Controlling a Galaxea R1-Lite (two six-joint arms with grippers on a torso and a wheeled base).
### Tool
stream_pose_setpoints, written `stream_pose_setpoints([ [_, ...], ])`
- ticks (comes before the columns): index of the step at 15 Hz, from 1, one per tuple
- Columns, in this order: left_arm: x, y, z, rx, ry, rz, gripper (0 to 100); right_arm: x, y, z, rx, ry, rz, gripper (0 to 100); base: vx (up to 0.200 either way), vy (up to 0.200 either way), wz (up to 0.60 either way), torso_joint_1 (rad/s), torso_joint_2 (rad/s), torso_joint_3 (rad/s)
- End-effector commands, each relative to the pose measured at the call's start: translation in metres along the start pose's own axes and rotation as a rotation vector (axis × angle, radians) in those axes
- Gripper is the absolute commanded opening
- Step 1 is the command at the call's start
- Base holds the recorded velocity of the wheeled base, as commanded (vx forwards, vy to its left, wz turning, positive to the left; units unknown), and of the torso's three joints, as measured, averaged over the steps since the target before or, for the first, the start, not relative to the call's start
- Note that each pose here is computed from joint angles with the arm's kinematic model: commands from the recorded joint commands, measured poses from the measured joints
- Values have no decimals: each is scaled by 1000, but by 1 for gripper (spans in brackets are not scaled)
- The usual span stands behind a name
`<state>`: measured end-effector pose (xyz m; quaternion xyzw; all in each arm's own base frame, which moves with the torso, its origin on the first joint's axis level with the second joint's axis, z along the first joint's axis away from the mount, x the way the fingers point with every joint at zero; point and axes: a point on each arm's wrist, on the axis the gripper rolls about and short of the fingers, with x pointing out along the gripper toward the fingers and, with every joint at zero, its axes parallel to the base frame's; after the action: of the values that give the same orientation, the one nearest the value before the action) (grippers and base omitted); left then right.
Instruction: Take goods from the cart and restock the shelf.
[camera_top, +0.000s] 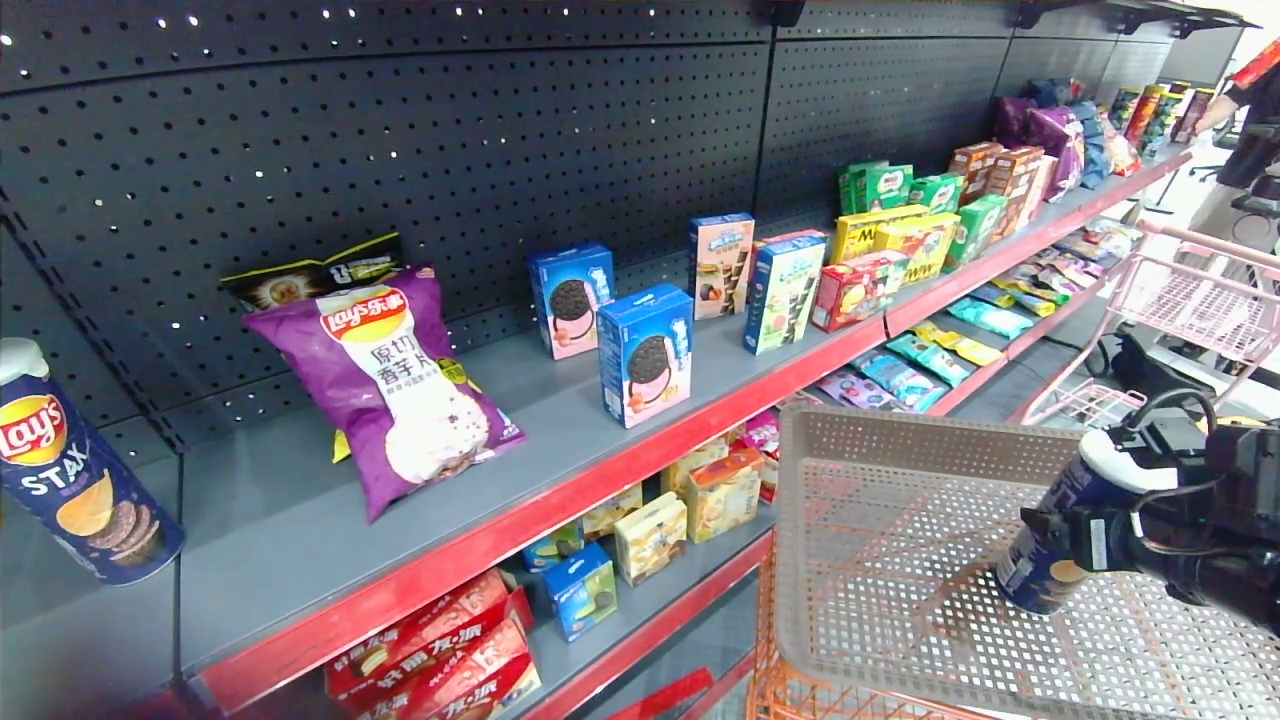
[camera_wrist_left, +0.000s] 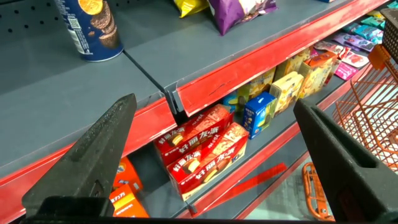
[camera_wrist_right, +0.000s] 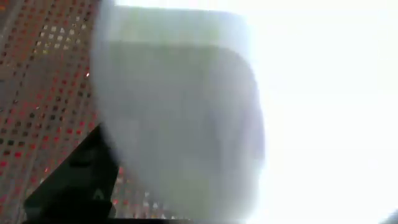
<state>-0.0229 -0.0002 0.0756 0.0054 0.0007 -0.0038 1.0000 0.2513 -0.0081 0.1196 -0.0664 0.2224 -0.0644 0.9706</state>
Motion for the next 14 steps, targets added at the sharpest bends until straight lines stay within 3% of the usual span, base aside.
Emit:
stream_pose_setpoints([
  [1,0,0,0,0,0,2,100,32,6,3,-35,17,13,100,0,0,0,0,0,0],
  [3,0,0,0,0,0,0,100,54,15,-1,-47,50,63,100,0,0,0,0,0,0],
  [4,0,0,0,0,0,0,100,57,16,0,-49,45,73,0,0,0,0,0,0,0],
  [11,0,0,0,0,0,2,100,38,6,17,-46,-64,22,0,0,0,0,0,0,0],
  [14,0,0,0,0,0,0,100,-11,-5,36,-11,-182,-98,0,0,0,0,0,0,0],
])
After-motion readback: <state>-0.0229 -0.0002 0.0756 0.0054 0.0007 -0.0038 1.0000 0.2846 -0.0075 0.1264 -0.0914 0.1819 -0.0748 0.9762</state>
